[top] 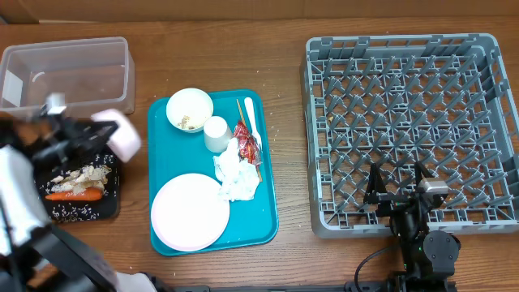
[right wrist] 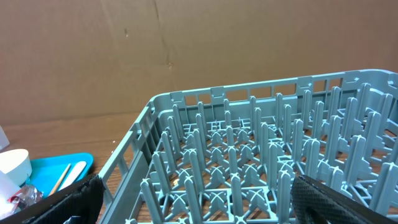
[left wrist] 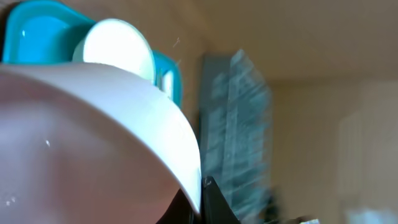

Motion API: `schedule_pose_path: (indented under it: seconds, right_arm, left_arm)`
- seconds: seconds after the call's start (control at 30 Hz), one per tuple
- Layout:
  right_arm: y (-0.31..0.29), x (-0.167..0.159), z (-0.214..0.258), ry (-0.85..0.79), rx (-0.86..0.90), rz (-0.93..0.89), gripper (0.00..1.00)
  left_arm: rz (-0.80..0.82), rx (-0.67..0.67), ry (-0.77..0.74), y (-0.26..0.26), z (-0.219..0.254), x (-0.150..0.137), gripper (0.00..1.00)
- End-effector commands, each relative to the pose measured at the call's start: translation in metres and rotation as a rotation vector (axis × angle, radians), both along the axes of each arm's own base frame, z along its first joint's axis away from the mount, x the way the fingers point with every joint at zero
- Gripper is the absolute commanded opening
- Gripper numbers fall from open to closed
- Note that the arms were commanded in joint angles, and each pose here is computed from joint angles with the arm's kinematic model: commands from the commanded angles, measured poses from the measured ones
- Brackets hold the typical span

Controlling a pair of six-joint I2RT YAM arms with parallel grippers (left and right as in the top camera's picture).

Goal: Sort waste into correct bins and load items into the dishwasher rack
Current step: 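Return the emptied bowl to the teal tray and release it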

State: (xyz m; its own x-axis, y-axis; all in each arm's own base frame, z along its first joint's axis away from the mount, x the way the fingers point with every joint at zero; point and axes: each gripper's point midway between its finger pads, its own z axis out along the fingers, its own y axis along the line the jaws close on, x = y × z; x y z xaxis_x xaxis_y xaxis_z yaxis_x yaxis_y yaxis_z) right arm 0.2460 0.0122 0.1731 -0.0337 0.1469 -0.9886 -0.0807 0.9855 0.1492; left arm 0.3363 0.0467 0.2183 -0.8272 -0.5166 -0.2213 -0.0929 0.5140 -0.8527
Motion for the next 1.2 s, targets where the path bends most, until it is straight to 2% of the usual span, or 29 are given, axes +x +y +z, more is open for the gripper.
schedule_pose_path:
  seconds: [0.0,0.17,0.23,0.37,0.67,0.93,1.17]
  right_arm:
    - [-0.002,0.000,-0.002,-0.004,-0.007,-0.008,1.00]
    - [-0.002,0.000,-0.002,-0.005,-0.007,-0.008,1.00]
    - [-0.002,0.000,-0.002,-0.004,-0.007,-0.008,1.00]
    - [-0.002,0.000,-0.002,-0.004,-0.007,-0.008,1.00]
    - [-0.002,0.000,-0.002,-0.005,-0.007,-0.008,1.00]
    - [-0.002,0.000,-0.002,-0.004,-0.007,-0.008,1.00]
    - [-0.002,0.000,-0.002,-0.004,-0.007,-0.008,1.00]
  left_arm:
    - [0.010,0.404,0.235,-0.009,-0.033,-0.004,0.04]
    - [-0.076,0.707,0.326,-0.053,-0.060,0.000,0.04]
    - [-0.057,0.806,0.354,-0.061,-0.069,0.004,0.05]
    - [-0.025,0.928,0.383,-0.069,-0.089,0.017,0.06]
    - [-0.102,0.929,0.492,-0.077,-0.135,0.018,0.04]
    - [-0.184,0.861,0.456,-0.100,-0.145,0.023,0.04]
    - [-0.211,0.877,0.434,-0.112,-0.146,0.024,0.14]
